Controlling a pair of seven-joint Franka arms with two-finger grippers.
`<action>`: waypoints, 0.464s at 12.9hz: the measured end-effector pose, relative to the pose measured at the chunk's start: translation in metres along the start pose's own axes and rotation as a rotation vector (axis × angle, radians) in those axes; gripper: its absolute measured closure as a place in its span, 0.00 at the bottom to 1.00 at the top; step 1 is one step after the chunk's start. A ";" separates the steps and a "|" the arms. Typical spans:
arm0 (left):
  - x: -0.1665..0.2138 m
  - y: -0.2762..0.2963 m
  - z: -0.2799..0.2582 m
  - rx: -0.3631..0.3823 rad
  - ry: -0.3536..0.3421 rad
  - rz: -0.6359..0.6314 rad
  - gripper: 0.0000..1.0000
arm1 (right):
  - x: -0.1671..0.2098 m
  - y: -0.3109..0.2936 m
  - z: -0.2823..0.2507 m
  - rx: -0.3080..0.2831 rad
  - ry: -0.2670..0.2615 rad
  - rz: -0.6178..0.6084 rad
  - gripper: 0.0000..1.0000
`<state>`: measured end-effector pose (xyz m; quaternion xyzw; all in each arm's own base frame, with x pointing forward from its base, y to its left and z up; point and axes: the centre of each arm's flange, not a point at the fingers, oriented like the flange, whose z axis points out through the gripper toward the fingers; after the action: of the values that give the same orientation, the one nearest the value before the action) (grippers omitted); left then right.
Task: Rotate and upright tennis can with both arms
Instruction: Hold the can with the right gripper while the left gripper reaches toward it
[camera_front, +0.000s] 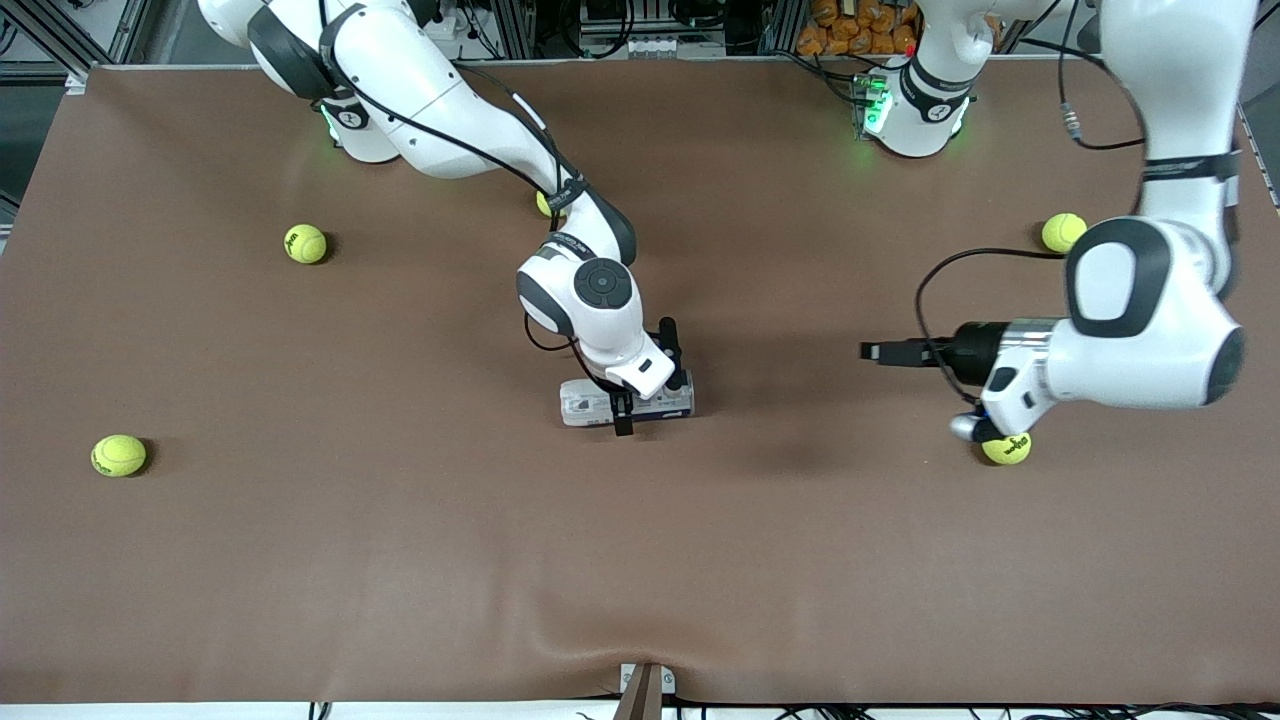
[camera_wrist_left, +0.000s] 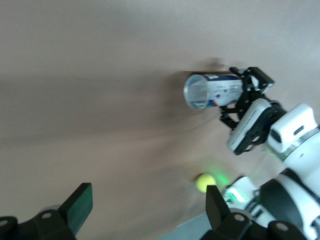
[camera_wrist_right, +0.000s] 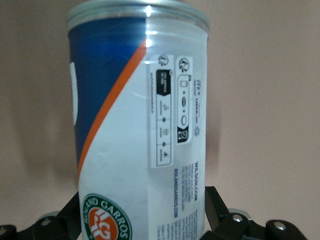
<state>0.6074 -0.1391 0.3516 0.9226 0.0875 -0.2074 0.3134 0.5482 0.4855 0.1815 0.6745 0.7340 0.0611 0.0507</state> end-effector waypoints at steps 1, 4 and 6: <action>0.002 0.000 0.020 -0.051 -0.009 -0.027 0.00 | 0.000 0.001 0.000 -0.001 0.000 0.002 0.00; 0.011 0.007 0.083 -0.197 -0.029 -0.114 0.00 | 0.001 0.004 -0.004 -0.009 0.006 0.005 0.00; 0.022 0.005 0.120 -0.296 -0.036 -0.191 0.00 | 0.001 0.008 -0.008 -0.017 0.011 0.009 0.00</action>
<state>0.5894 -0.2166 0.2585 0.8500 0.1986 -0.2377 0.4260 0.5551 0.4868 0.1911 0.6772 0.7305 0.0710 0.0522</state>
